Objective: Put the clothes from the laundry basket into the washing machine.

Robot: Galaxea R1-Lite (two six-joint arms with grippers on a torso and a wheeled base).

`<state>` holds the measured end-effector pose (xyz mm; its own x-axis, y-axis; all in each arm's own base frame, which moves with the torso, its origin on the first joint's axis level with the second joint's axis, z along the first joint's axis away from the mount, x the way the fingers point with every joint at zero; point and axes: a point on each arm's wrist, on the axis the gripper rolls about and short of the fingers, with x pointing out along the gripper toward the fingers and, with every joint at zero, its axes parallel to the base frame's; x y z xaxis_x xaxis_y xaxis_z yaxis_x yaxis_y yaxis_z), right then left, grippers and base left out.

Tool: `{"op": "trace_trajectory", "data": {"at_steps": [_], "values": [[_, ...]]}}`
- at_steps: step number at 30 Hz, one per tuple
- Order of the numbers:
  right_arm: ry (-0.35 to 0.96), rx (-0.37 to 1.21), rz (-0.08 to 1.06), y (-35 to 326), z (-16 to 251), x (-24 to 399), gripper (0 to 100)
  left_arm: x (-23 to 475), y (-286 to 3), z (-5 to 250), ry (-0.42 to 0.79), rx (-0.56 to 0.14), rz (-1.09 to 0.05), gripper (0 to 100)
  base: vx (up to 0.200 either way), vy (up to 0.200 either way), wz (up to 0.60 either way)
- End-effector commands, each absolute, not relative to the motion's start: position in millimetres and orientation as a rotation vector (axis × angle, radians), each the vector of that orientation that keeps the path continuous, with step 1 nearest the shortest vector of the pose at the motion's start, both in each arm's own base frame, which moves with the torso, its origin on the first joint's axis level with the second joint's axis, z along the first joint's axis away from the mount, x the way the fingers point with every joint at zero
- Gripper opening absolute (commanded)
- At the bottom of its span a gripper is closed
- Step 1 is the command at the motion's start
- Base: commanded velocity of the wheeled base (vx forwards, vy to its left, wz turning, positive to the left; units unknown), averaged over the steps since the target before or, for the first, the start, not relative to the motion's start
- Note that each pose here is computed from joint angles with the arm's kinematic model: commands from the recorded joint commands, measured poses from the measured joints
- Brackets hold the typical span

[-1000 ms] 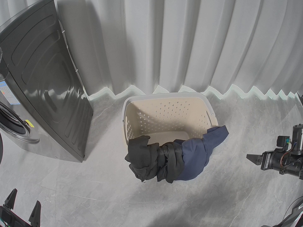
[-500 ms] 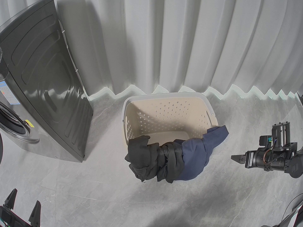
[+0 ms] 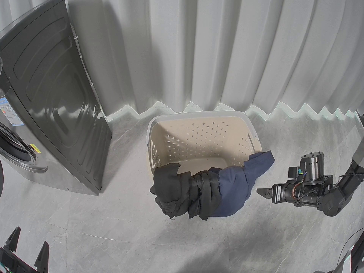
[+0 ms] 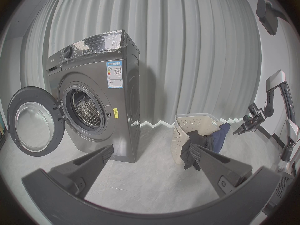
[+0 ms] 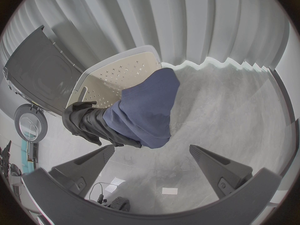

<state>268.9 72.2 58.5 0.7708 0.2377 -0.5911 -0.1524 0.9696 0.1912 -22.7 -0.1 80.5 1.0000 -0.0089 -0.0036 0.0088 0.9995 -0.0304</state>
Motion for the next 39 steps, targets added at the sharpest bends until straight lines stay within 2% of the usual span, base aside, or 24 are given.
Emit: {"op": "trace_trajectory", "data": {"at_steps": [1, 11, 37, 38, 39], "values": [[0.709, 0.125, 0.226, 82, 39, 281, 100, -23, 0, 76, 0.002, -0.031, -0.009, 100, 0.0, 0.0, 0.0], [0.684, 0.115, 0.258, 101, 19, 309, 100, -23, 0, 76, 0.002, -0.031, -0.009, 100, 0.0, 0.0, 0.0], [0.624, 0.111, 0.252, 119, 5, 350, 100, -23, 0, 76, 0.002, -0.031, -0.009, 100, 0.0, 0.0, 0.0], [0.617, 0.112, 0.255, 120, 6, 351, 0, -23, 0, 76, 0.002, -0.031, -0.009, 100, 0.0, 0.0, 0.0], [0.612, 0.113, 0.257, 121, 7, 352, 0, -23, 0, 76, 0.002, -0.031, -0.009, 100, 0.0, 0.0, 0.0]]}}
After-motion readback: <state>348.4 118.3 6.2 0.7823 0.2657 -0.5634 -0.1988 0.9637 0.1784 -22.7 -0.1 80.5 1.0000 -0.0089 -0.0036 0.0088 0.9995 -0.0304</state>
